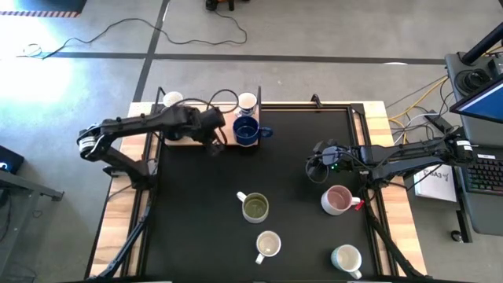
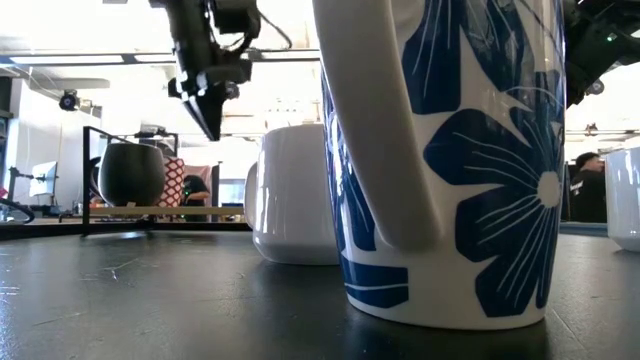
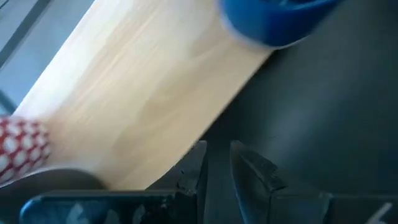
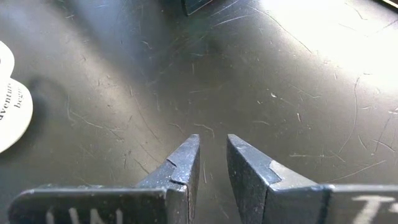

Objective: Place coffee mugs
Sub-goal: Put the white-green mug on the shelf

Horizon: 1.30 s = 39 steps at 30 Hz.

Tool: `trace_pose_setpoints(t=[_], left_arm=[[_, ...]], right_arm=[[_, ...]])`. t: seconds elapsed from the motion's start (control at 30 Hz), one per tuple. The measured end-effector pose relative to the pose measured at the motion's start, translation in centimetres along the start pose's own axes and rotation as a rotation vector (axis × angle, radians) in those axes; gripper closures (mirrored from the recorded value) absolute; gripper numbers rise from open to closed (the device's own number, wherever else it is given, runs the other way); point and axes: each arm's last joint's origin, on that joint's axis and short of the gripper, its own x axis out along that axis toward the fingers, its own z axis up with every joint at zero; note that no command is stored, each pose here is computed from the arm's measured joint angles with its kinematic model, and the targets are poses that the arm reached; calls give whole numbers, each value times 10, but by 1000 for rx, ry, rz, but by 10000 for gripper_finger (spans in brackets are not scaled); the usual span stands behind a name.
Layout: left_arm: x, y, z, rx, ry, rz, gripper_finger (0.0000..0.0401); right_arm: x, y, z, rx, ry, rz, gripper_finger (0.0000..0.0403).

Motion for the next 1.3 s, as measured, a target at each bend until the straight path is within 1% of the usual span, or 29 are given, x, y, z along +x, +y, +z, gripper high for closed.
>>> trace_pose_setpoints(t=[0.27,0.43,0.6,0.8,1.03,1.13,1.3], left_arm=[[-16,-59,-21,49,-131,-126,349],[-24,-85,-35,61,-187,-124,349],[-31,-98,-46,57,-214,-129,349],[-35,-109,-51,35,-268,-155,349],[-34,-129,-61,43,-346,-260,349],[-35,-135,-65,61,-359,-284,349],[-37,-137,-66,67,-390,-270,349]], right_arm=[[0,0,0,0,0,1,335],[0,0,0,0,0,0,335],[0,0,0,0,0,0,335],[0,0,0,0,0,0,335],[0,0,0,0,0,0,335],[0,0,0,0,0,0,335],[0,0,0,0,0,0,335]])
